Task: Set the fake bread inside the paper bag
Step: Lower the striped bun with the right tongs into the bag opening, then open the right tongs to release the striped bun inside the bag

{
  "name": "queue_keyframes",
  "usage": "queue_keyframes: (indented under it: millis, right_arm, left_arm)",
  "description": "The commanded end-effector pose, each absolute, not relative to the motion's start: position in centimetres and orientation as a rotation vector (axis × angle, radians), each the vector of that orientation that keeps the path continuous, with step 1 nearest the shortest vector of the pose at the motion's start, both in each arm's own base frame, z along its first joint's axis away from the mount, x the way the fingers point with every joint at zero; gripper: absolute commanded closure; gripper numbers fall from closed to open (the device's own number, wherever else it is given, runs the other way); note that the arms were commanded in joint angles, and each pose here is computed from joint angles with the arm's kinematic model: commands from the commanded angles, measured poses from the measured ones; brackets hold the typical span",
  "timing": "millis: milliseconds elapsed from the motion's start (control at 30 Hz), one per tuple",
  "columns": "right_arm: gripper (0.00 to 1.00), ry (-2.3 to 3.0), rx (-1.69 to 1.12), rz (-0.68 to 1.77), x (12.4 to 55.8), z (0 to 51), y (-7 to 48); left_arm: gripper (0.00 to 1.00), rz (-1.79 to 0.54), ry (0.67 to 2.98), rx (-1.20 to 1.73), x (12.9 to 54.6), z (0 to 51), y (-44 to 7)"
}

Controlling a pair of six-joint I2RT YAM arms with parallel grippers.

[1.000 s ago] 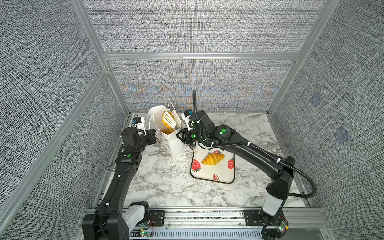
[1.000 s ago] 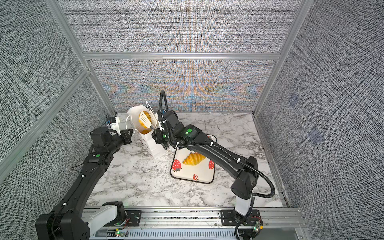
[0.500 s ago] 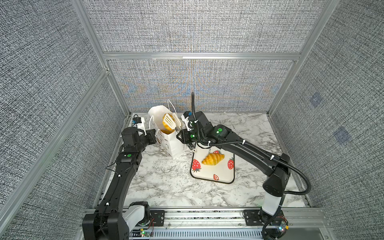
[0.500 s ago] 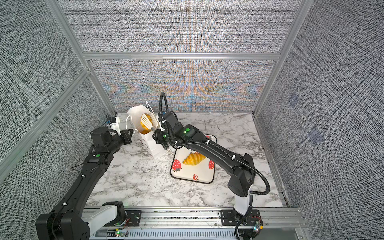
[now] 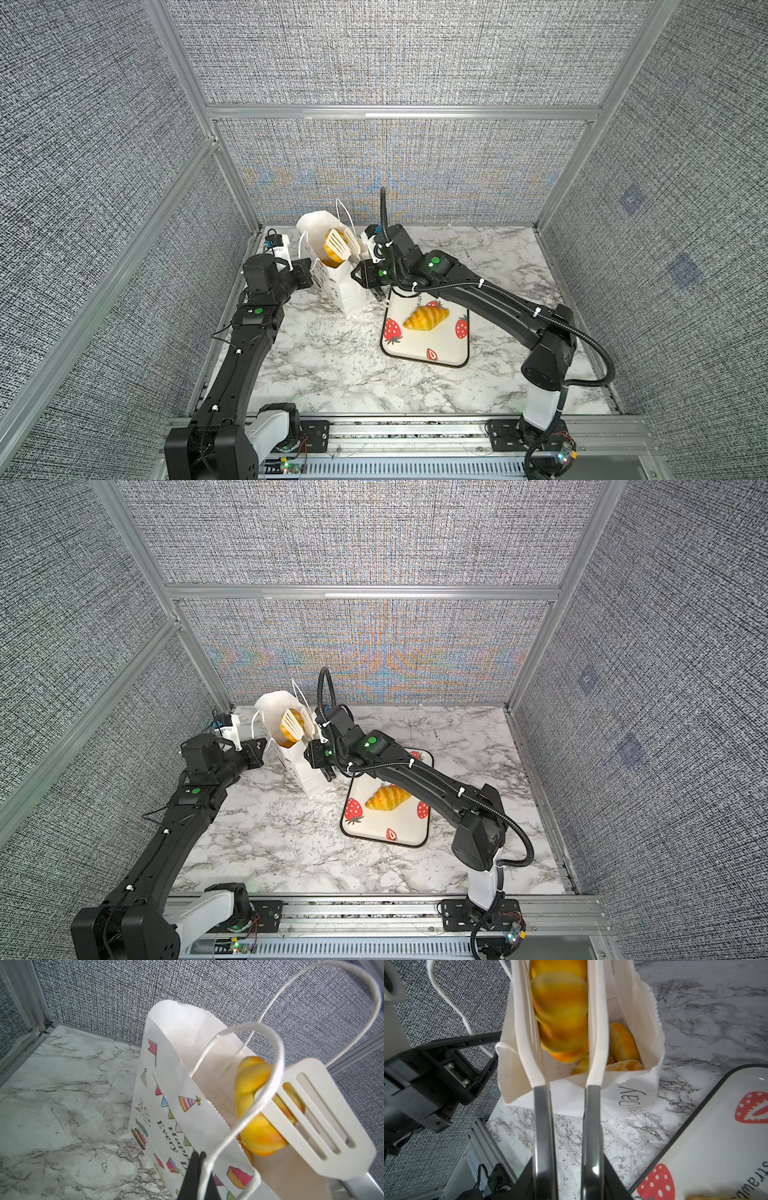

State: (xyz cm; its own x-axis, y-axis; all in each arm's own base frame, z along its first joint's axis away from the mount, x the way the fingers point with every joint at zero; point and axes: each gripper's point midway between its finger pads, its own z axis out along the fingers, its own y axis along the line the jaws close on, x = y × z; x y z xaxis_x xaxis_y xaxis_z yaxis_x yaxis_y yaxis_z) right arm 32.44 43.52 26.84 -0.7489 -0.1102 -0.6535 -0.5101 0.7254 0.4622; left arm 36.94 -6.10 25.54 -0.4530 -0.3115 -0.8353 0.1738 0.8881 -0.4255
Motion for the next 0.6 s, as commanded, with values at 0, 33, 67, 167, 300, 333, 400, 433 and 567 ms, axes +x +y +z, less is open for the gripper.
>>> queue_keyframes:
  millis: [0, 33, 67, 167, 300, 333, 400, 433, 567]
  right_arm:
    - [0.64, 2.298, -0.464, 0.895, 32.5, 27.3, 44.1]
    - [0.65, 2.301, -0.463, 0.893, 32.5, 27.2, 44.1]
    - [0.64, 2.301, -0.462, 0.893, 32.6, 27.2, 44.1]
    - [0.64, 2.305, -0.462, 0.892, 32.6, 27.0, 44.2]
    - [0.64, 2.313, -0.464, 0.889, 32.6, 26.6, 44.2]
    - [0.64, 2.315, -0.464, 0.887, 32.7, 26.5, 44.3]
    - [0.64, 2.32, -0.465, 0.883, 32.7, 26.3, 44.2]
    - [0.64, 2.321, -0.466, 0.882, 32.8, 26.3, 44.2]
    - [0.64, 2.326, -0.467, 0.882, 32.8, 26.0, 44.3]
  left_arm:
    - [1.0, -0.551, 1.956, -0.088, 36.9, 25.9, -6.1]
    - [1.0, -0.549, 1.957, -0.089, 36.9, 25.8, -6.1]
    - [1.0, -0.551, 1.957, -0.088, 36.9, 25.8, -6.1]
    - [1.0, -0.551, 1.956, -0.088, 36.9, 25.9, -6.1]
    - [1.0, -0.551, 1.958, -0.089, 36.9, 25.8, -6.1]
    - [1.0, -0.553, 1.961, -0.088, 36.9, 25.7, -6.1]
    - [1.0, -0.552, 1.96, -0.087, 36.9, 25.7, -6.1]
    - [1.0, -0.552, 1.958, -0.088, 36.9, 25.8, -6.1]
    - [1.0, -0.551, 1.958, -0.089, 36.9, 25.8, -6.1]
